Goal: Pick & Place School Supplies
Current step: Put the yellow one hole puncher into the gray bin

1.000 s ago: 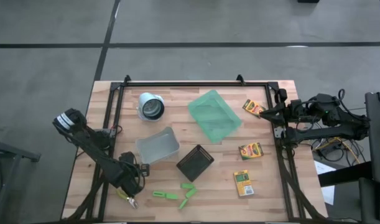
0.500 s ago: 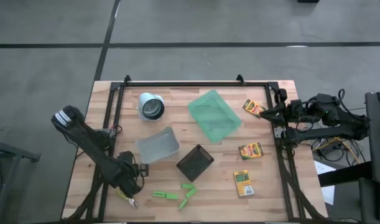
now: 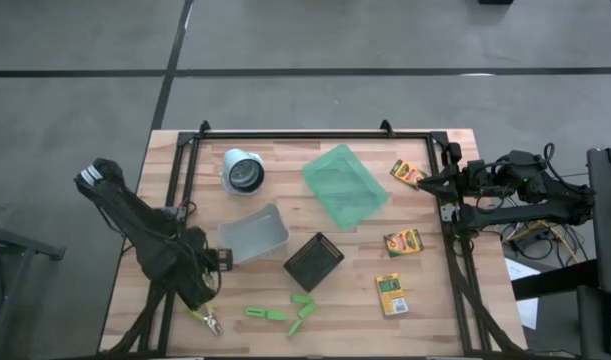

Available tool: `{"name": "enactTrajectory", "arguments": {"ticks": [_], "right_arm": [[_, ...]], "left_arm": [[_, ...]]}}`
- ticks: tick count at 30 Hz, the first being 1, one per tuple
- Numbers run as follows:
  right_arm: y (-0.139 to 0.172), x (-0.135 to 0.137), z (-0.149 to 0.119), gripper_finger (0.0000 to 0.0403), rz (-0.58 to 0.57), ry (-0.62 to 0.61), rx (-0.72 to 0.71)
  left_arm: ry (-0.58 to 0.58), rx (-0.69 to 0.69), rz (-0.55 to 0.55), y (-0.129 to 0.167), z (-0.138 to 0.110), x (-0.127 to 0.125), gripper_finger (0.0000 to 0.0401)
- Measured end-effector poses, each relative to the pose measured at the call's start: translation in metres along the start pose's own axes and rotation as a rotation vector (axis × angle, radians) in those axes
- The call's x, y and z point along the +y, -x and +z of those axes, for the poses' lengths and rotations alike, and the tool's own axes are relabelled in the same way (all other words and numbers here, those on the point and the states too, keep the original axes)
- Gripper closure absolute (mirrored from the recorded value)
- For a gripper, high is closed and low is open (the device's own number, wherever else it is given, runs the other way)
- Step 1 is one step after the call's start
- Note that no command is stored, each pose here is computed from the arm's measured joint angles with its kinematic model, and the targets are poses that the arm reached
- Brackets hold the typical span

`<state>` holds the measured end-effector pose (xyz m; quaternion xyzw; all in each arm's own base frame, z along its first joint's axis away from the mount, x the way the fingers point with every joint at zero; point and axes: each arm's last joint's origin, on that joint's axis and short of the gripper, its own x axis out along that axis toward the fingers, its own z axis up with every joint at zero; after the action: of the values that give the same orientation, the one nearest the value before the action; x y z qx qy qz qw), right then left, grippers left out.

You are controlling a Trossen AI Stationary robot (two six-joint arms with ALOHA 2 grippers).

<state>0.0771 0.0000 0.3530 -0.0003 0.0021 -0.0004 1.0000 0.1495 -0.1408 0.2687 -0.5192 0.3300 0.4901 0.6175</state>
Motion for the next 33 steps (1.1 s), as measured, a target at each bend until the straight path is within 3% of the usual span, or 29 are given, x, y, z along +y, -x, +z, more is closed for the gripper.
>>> {"name": "enactTrajectory", "arguments": {"ticks": [5, 9, 14, 20, 26, 33], "right_arm": [[0.0, 0.0, 0.0, 0.0367, 0.0, 0.0, 0.0], [0.0, 0.0, 0.0, 0.0367, 0.0, 0.0, 0.0], [0.0, 0.0, 0.0, 0.0367, 0.0, 0.0, 0.0], [0.0, 0.0, 0.0, 0.0367, 0.0, 0.0, 0.001], [0.0, 0.0, 0.0, 0.0367, 0.0, 0.0, 0.0], [0.0, 0.0, 0.0, 0.0367, 0.0, 0.0, 0.0]], "left_arm": [[-0.07, -0.121, -0.103, 0.009, 0.023, -0.009, 0.0348], [-0.25, -0.19, -0.103, 0.005, 0.043, -0.021, 0.0348], [-0.476, -0.135, -0.09, -0.005, 0.07, -0.044, 0.0348], [-0.653, -0.056, -0.073, -0.023, 0.1, -0.066, 0.0348], [-0.798, -0.045, -0.099, -0.038, 0.105, -0.083, 0.0348], [-0.931, 0.03, -0.043, -0.065, 0.093, -0.096, 0.0348]]}}
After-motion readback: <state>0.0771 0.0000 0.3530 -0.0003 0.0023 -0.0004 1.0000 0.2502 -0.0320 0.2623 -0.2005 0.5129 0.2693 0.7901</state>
